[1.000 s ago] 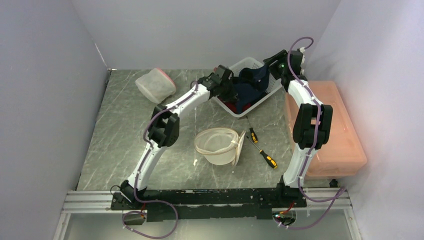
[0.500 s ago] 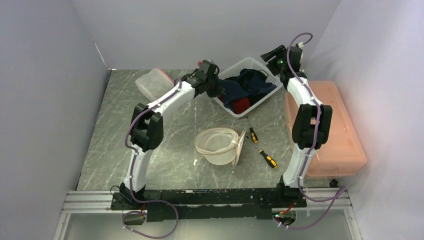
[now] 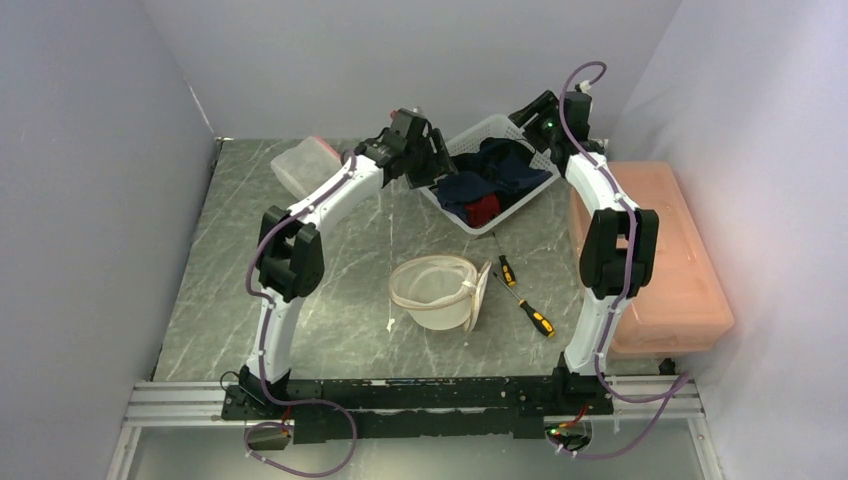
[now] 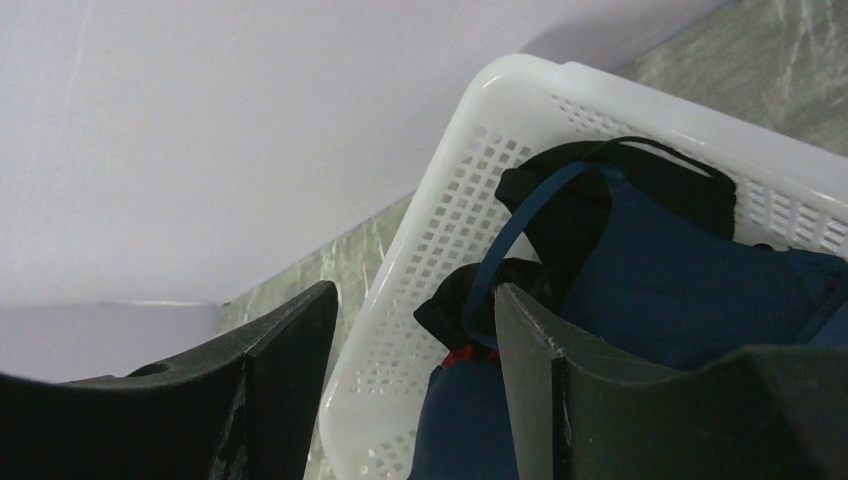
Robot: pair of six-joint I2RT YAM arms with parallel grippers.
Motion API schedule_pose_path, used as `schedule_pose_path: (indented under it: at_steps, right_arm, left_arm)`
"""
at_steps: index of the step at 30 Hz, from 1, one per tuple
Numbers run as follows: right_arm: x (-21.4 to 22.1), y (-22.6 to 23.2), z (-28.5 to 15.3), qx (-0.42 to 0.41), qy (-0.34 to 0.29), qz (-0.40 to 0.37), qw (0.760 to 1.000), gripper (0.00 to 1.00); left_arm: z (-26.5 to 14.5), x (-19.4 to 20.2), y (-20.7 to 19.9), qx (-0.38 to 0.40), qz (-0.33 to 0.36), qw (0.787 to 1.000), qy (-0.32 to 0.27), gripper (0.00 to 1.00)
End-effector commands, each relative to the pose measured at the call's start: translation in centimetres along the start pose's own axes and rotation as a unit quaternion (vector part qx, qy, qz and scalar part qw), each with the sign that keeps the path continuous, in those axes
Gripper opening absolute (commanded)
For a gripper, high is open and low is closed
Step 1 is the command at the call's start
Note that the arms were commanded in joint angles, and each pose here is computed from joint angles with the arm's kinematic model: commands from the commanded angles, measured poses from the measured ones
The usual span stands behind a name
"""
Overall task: Unzip the laundry bag and remove the bra
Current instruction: Place the bra in the bin, then pick up the laundry bag at the center of the board.
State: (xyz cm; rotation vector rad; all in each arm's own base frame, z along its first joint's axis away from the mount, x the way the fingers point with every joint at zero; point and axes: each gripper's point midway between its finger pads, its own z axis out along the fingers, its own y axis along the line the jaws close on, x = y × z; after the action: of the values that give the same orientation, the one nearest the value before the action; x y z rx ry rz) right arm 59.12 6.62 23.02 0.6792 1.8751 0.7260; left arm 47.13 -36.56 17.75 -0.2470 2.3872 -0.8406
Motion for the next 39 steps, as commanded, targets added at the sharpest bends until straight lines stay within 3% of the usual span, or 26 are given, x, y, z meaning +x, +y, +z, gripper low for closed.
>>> schedule_pose_path:
  at_steps: [1,6,11,13,15,17,19,25,28,34,39]
  right_arm:
    - [-2.0,5.2,-2.2,-0.041,-0.036,-0.043,0.998,0.63]
    - [-0.9,7.5,-4.0,-0.069,-0.056,-0.06,0.994,0.62]
    - [1.1,12.5,-9.6,-0.141,-0.103,-0.089,0.981,0.62]
    - [2.9,13.9,-12.1,-0.147,-0.114,-0.109,0.976,0.62]
    - [4.4,14.7,-14.7,-0.149,-0.12,-0.121,0.974,0.62]
    - [6.5,14.9,-17.1,-0.151,-0.114,-0.133,0.973,0.62]
    - [8.9,14.3,-19.3,-0.148,-0.093,-0.14,0.974,0.63]
    - [17.9,8.5,-23.4,-0.104,0.019,-0.179,0.978,0.65]
    - [20.7,5.0,-25.0,-0.096,0.063,-0.168,0.979,0.74]
    - [21.4,2.5,-29.4,-0.141,0.063,-0.165,0.974,0.74]
    - [20.3,1.3,-32.1,-0.148,0.045,-0.179,0.972,0.73]
  left_arm:
    - [-1.7,-1.4,-2.0,0.022,0.033,0.999,-0.016,0.71]
    - [-4.7,-1.4,-3.0,0.042,0.064,0.996,-0.042,0.68]
    - [-10.2,-1.2,-5.2,0.065,0.138,0.984,-0.094,0.67]
    - [-14.4,-1.5,-6.3,0.075,0.178,0.971,-0.142,0.71]
    - [-17.7,-1.1,-5.6,0.071,0.191,0.964,-0.171,0.83]
    - [-20.2,-0.4,-3.5,0.055,0.179,0.964,-0.189,0.93]
    - [-21.8,0.9,-0.4,0.026,0.181,0.964,-0.192,0.93]
    - [-24.3,7.4,6.9,-0.012,0.234,0.965,-0.114,0.93]
    - [-24.5,10.5,7.8,0.031,0.261,0.962,-0.074,0.93]
    - [-22.4,13.1,6.7,0.109,0.283,0.953,-0.021,0.93]
    - [-18.5,13.2,8.7,0.131,0.218,0.964,0.078,0.93]
